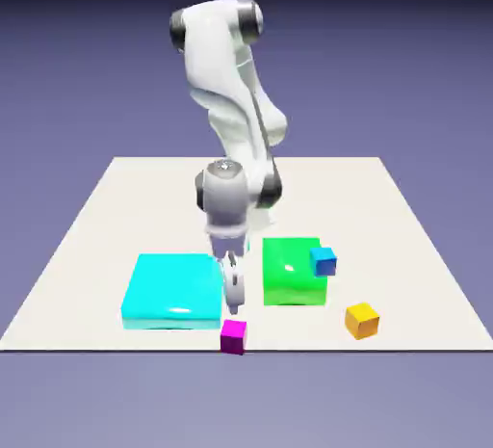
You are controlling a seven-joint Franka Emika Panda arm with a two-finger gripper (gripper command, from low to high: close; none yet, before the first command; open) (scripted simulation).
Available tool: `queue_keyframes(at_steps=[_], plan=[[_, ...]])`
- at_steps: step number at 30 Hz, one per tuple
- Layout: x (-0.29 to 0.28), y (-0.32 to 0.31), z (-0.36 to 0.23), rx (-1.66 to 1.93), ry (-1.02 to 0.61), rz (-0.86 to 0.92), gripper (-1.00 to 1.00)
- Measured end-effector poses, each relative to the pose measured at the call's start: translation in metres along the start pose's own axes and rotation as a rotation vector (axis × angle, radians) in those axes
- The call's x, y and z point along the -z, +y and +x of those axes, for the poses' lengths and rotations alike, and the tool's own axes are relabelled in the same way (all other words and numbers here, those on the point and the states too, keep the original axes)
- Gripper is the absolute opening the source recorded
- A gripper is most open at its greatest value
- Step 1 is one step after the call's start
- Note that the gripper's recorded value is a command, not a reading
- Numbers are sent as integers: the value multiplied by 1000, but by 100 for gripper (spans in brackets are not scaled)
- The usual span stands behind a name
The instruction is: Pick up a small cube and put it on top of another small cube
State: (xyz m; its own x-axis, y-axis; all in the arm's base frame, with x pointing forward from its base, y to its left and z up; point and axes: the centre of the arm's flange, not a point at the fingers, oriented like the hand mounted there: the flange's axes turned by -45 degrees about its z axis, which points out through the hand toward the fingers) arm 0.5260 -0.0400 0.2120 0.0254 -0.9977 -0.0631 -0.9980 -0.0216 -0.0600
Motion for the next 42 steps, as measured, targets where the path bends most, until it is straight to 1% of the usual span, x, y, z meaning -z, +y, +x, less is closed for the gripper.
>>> queue_keyframes(at_steps=[4,6,10,11,13,18,25,32,42], plan=[[-16,-7,7,-178,-54,-35,0],[-18,-8,8,-205,-62,-40,0],[-78,-7,7,-206,-63,-39,0],[-87,-5,6,-205,-62,-40,-100],[-87,-5,6,-205,-62,-40,-100],[-14,-7,7,-201,-61,-43,-100],[33,32,-6,-138,-44,-107,-100],[59,81,-18,-94,-40,-170,-100],[66,157,-24,-74,-56,-218,-100]])
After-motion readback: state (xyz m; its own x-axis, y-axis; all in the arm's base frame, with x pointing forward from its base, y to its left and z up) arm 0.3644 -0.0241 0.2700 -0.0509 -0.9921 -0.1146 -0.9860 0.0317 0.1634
